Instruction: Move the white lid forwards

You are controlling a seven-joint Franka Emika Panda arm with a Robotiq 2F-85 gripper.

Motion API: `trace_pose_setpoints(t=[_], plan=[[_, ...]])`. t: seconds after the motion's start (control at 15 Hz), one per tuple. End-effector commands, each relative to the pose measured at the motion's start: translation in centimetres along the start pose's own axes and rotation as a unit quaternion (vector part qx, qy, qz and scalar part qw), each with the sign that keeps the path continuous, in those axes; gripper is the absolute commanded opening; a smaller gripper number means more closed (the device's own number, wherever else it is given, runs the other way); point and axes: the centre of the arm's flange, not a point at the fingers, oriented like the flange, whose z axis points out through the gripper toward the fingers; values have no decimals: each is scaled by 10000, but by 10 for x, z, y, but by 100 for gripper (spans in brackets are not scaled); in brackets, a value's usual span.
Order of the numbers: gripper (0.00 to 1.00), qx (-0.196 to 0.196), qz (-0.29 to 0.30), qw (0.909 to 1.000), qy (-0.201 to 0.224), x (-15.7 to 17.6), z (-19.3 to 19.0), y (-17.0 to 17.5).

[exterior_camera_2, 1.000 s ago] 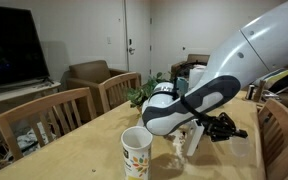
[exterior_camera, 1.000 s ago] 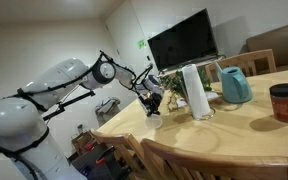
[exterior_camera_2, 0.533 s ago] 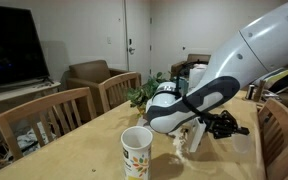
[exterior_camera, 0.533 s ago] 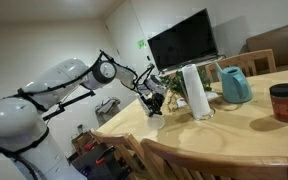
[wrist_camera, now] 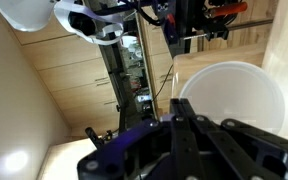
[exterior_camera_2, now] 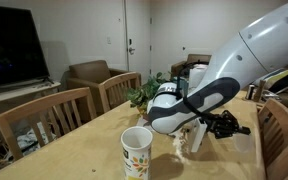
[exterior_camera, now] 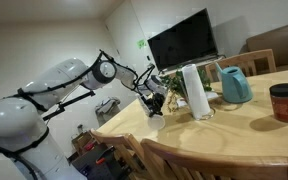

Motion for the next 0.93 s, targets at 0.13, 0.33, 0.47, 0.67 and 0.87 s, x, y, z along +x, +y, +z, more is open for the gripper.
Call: trace_pose_setpoints(t=[0.13,0.33,0.47,0.67,0.87], plan=[[0,-156,-54,9997,156,-10,-6,-4],[0,-207,-72,9996,188,-14,-5,-8],[0,-250,-78,9994,214,-15,-5,-11],[0,-337,-83,9991,234,-17,-4,-15],[0,-438,-72,9986,270,-18,-1,-17]])
